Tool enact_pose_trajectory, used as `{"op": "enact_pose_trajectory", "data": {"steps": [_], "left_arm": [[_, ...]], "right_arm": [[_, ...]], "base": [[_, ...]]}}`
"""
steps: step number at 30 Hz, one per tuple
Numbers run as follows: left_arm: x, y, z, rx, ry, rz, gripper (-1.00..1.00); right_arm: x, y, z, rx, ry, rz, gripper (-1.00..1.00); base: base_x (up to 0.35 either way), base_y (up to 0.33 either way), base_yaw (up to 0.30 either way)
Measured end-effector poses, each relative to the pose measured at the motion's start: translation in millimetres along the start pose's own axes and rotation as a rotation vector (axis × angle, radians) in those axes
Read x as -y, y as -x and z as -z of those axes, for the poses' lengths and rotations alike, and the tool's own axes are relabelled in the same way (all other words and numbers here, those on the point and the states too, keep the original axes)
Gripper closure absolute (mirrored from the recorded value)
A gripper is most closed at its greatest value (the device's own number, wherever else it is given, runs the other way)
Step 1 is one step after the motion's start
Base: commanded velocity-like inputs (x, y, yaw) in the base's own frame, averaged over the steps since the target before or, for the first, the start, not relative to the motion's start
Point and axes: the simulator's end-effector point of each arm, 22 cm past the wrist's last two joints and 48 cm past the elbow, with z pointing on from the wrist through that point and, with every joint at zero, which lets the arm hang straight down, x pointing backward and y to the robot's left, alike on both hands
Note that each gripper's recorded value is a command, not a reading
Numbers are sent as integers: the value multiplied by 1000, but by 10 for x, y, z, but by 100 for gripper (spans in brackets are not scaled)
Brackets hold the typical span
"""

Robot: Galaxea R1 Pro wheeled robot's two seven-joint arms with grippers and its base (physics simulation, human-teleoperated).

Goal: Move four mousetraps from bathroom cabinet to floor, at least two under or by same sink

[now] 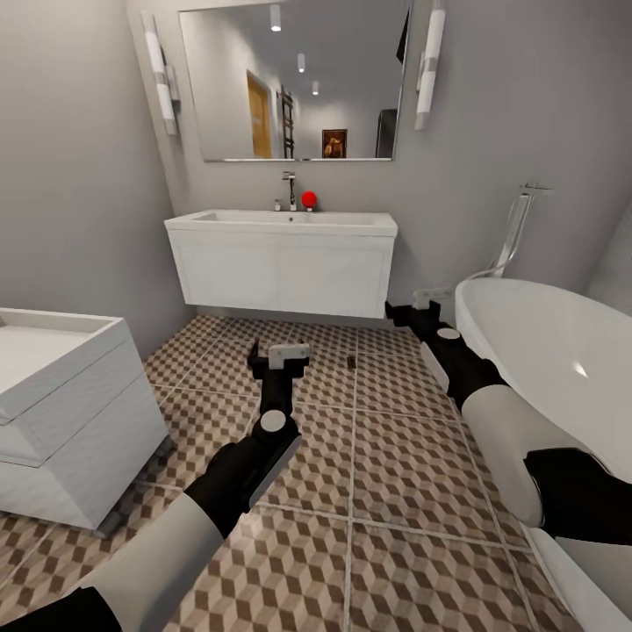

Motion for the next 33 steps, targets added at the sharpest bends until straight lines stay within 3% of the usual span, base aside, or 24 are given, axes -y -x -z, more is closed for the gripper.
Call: {"op": "enact_pose_trajectory", "data": {"steps": [21,33], "left_arm": [[-96,-844,495,-141,10,-12,-100],[-310,-907,543,-155,102,-8,-100]], "right_arm": [[-51,-494,27,-95,10,-8,-100],[-50,-555,48,-41,8,-8,-100]], "base": [[0,0,0],[0,0,0]]}}
